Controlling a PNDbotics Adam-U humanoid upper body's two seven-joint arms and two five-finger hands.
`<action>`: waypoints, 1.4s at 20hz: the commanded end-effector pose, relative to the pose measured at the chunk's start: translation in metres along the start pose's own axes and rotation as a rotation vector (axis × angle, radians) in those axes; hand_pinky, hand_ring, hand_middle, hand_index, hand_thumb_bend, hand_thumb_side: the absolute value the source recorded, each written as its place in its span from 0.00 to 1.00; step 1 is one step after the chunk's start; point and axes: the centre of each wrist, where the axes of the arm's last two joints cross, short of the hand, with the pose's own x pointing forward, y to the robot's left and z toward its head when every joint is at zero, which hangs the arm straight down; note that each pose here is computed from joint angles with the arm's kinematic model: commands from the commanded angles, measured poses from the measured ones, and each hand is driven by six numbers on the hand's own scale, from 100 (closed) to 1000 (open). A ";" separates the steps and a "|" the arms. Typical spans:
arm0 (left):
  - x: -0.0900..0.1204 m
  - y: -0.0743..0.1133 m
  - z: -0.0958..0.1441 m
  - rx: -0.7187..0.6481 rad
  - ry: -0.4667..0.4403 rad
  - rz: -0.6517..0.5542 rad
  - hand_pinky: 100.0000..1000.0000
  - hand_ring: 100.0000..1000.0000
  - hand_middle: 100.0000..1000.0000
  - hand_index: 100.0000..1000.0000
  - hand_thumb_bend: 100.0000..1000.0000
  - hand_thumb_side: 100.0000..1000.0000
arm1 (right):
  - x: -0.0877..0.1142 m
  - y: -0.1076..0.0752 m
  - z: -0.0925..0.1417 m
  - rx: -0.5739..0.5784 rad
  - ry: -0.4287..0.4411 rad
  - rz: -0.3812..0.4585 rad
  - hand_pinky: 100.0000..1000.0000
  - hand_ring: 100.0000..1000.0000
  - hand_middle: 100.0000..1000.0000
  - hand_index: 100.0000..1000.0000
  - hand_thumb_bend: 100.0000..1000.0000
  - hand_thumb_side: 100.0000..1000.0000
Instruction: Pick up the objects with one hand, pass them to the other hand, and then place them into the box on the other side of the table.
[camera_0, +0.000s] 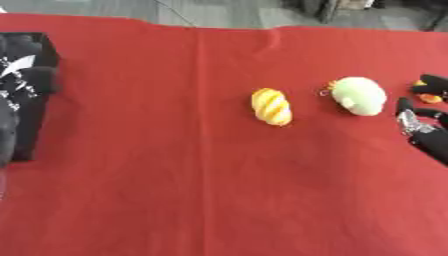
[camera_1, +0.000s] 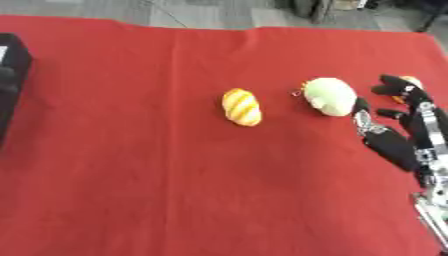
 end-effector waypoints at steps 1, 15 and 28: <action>0.010 0.006 -0.001 0.000 -0.036 -0.033 0.58 0.62 0.74 0.78 0.00 0.80 | 0.010 -0.024 -0.006 -0.019 0.006 0.095 0.75 1.00 0.71 0.83 0.13 0.17; 0.028 0.006 0.006 -0.045 -0.089 -0.067 0.58 0.62 0.74 0.78 0.00 0.78 | 0.019 -0.064 -0.018 -0.114 0.141 0.324 0.78 0.99 0.73 0.84 0.19 0.13; 0.036 0.000 0.006 -0.074 -0.127 -0.055 0.58 0.62 0.74 0.78 0.00 0.79 | -0.005 -0.090 -0.040 -0.224 0.179 0.372 0.77 0.99 0.74 0.87 0.14 0.27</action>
